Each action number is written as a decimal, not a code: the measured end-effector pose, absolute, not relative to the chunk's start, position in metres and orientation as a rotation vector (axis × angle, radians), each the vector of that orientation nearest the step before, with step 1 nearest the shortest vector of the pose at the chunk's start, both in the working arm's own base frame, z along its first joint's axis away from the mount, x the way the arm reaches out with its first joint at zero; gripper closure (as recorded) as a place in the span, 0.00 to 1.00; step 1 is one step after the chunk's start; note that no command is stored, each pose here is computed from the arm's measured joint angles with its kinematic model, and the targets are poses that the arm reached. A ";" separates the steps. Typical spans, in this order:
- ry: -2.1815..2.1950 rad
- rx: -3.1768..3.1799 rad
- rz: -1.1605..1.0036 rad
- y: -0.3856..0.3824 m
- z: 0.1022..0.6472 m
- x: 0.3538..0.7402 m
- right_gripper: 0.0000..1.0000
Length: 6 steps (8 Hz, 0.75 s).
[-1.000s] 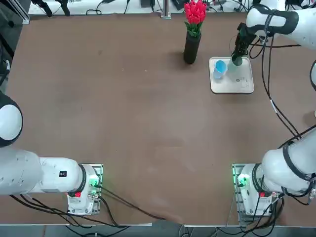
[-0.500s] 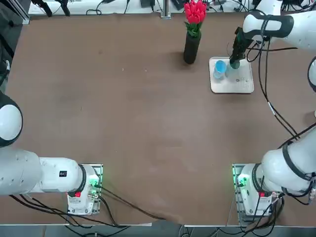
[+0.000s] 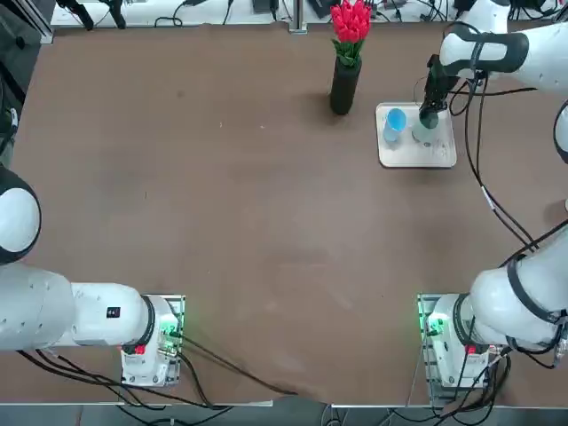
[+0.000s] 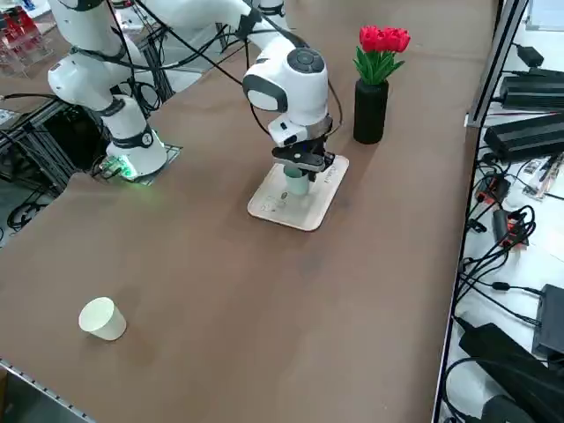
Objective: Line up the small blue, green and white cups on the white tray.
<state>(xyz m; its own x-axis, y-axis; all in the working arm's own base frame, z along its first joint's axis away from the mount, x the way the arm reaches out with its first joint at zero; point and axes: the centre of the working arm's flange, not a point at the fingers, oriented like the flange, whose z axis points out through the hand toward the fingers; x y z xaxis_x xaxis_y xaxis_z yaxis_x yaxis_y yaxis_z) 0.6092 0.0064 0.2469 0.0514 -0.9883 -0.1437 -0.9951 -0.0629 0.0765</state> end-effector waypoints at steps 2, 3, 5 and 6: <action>2.145 -2.222 0.238 0.010 0.247 0.610 0.98; 2.150 -2.218 0.237 0.013 0.247 0.610 0.98; 2.150 -2.217 0.235 0.016 0.245 0.609 0.98; 2.149 -2.217 0.235 0.017 0.243 0.608 0.97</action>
